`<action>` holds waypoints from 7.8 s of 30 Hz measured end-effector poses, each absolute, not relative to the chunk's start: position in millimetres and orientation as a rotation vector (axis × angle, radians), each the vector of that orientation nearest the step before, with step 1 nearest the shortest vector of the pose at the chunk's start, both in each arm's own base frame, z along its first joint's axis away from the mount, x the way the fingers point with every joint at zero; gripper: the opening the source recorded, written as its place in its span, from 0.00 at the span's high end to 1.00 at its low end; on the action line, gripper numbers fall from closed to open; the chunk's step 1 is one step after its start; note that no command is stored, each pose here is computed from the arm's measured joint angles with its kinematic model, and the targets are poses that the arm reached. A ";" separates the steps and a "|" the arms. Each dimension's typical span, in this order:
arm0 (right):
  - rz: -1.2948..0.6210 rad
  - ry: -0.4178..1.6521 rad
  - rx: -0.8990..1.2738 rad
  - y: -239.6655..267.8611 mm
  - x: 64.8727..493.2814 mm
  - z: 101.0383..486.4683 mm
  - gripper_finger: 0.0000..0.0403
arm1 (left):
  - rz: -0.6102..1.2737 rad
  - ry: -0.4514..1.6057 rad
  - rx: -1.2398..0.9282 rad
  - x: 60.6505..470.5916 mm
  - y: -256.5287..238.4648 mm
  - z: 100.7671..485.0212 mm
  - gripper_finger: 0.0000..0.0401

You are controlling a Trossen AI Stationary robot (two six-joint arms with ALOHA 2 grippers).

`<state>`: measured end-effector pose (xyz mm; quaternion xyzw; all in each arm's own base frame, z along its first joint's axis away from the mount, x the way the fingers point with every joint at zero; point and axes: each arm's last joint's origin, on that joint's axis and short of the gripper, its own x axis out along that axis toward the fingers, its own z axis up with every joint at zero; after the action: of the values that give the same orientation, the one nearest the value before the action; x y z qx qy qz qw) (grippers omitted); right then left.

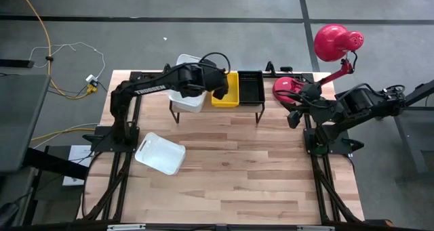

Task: Stack baskets on shelf by color
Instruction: Stack the top white bin into the white bin on the shelf, then stack the white bin into the white bin on the shelf

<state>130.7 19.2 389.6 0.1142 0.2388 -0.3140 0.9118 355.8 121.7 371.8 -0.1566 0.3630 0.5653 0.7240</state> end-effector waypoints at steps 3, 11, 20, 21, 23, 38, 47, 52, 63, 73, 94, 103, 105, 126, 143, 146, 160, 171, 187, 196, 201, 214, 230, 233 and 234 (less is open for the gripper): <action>-0.650 0.491 0.234 19.1 130.5 389.7 0.57 | 1.241 0.766 -0.359 347.3 119.3 383.6 0.74; -0.651 0.494 0.232 19.0 130.3 389.4 0.57 | 1.205 0.622 -0.297 321.4 118.7 424.6 0.59; -0.661 0.485 0.267 19.0 130.2 389.2 0.57 | 0.844 0.694 -0.354 300.9 140.4 442.1 0.55; -0.662 0.484 0.271 19.0 130.1 389.2 0.57 | 0.759 0.710 -0.382 299.0 139.9 442.9 0.55; -0.663 0.486 0.271 19.0 130.0 388.9 0.57 | 0.588 0.750 -0.433 292.3 136.4 445.0 0.55; -0.669 0.483 0.268 18.8 129.8 389.1 0.57 | 0.431 1.020 -0.254 259.8 108.2 446.1 0.55; -0.675 0.479 0.283 19.1 130.9 388.7 0.57 | 0.677 0.870 -0.024 256.1 164.2 456.8 0.55; -0.678 0.496 0.273 20.7 136.1 386.5 0.57 | 0.569 1.006 0.146 260.7 182.4 442.4 0.55; -0.682 0.547 0.252 23.4 143.9 380.7 0.57 | 0.477 1.183 0.347 275.2 205.3 417.8 0.55; -0.686 0.542 0.262 23.3 143.8 380.9 0.57 | 0.481 1.297 0.379 294.6 223.6 389.4 0.55; -0.686 0.542 0.262 23.4 143.8 380.9 0.57 | 0.426 1.304 0.461 295.0 225.0 393.4 0.99; -0.686 0.542 0.262 23.4 143.8 380.9 0.57 | 0.478 1.229 0.448 283.2 231.7 416.8 1.00; -0.686 0.542 0.262 23.3 143.8 380.9 0.57 | 0.497 1.210 0.451 280.7 232.9 422.5 1.00; -0.693 0.537 0.275 23.2 143.5 380.8 0.57 | 0.380 1.173 0.286 250.0 221.6 444.9 1.00; -0.692 0.539 0.275 23.2 143.5 380.8 0.57 | 0.181 1.130 0.293 254.0 216.5 439.7 1.00; -0.691 0.539 0.275 23.2 143.5 380.7 0.57 | 0.186 1.180 0.272 255.6 218.9 430.3 1.00; -0.693 0.545 0.271 23.1 143.0 380.3 0.57 | 0.099 1.317 0.204 265.2 228.2 381.7 1.00; -0.696 0.548 0.273 23.0 142.6 380.0 0.57 | 0.222 1.306 0.188 271.8 236.3 371.5 0.97; -0.702 0.540 0.294 23.1 142.7 380.0 0.57 | 0.429 1.298 0.238 269.6 240.5 390.2 0.63; -0.722 0.524 0.294 22.4 142.8 380.3 0.57 | 0.647 0.941 0.000 250.2 230.0 456.4 0.62; -0.730 0.516 0.305 22.3 142.8 380.4 0.57 | 0.561 0.691 -0.176 233.0 205.3 485.9 0.64; -0.706 0.534 0.319 23.1 142.9 379.9 0.57 | 0.215 0.193 -0.137 213.7 85.2 497.4 0.67; -0.685 0.550 0.352 23.9 143.1 379.3 0.57 | -0.150 0.494 -0.253 179.8 -38.4 381.4 0.67; -0.694 0.548 0.370 23.8 142.6 378.9 0.57 | -0.226 0.627 -0.192 177.4 -57.4 368.7 0.67; -0.696 0.547 0.375 23.7 142.5 378.8 0.57 | -0.251 0.683 -0.163 176.3 -63.9 363.3 0.67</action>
<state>142.5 23.7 378.8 0.1804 0.2629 -0.3347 0.8867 176.3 -63.9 363.3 -0.0796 0.3337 -0.1226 0.9313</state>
